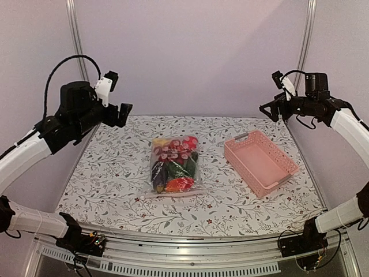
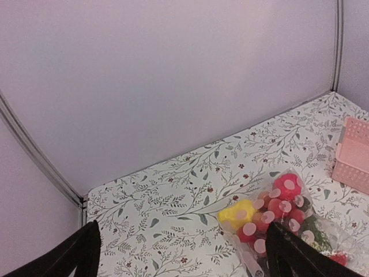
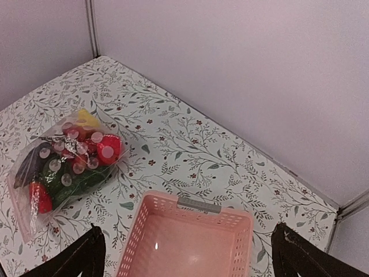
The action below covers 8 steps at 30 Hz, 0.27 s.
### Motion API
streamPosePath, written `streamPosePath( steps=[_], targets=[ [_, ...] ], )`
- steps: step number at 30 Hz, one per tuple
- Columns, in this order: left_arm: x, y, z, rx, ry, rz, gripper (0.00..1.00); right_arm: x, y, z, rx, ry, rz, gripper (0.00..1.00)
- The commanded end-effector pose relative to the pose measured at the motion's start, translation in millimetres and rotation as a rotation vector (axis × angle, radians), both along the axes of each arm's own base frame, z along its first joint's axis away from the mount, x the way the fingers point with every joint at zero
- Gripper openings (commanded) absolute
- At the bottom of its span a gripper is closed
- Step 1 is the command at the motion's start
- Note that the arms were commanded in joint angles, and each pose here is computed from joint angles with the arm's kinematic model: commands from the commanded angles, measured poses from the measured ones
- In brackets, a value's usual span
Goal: Place the food in the zip-top bag and seal the zipper
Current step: Reset both arms
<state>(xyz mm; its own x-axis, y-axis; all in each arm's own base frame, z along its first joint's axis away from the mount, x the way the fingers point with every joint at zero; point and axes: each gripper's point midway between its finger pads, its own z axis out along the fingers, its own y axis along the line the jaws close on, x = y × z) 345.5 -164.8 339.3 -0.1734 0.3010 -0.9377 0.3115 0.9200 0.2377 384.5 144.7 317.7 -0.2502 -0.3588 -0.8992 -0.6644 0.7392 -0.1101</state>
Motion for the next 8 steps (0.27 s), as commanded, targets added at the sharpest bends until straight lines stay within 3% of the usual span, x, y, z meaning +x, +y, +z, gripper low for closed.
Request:
streamPosePath(
  steps=[1,8],
  targets=[
    [1.5,23.4,67.8,-0.120,-0.093,0.123,1.00,9.7,-43.2,92.3,0.204,-0.175,-0.324,0.99],
    [-5.4,25.5,48.8,-0.191,-0.120,0.117,1.00,-9.1,-45.3,62.1,0.244,-0.148,-0.334,0.99]
  ],
)
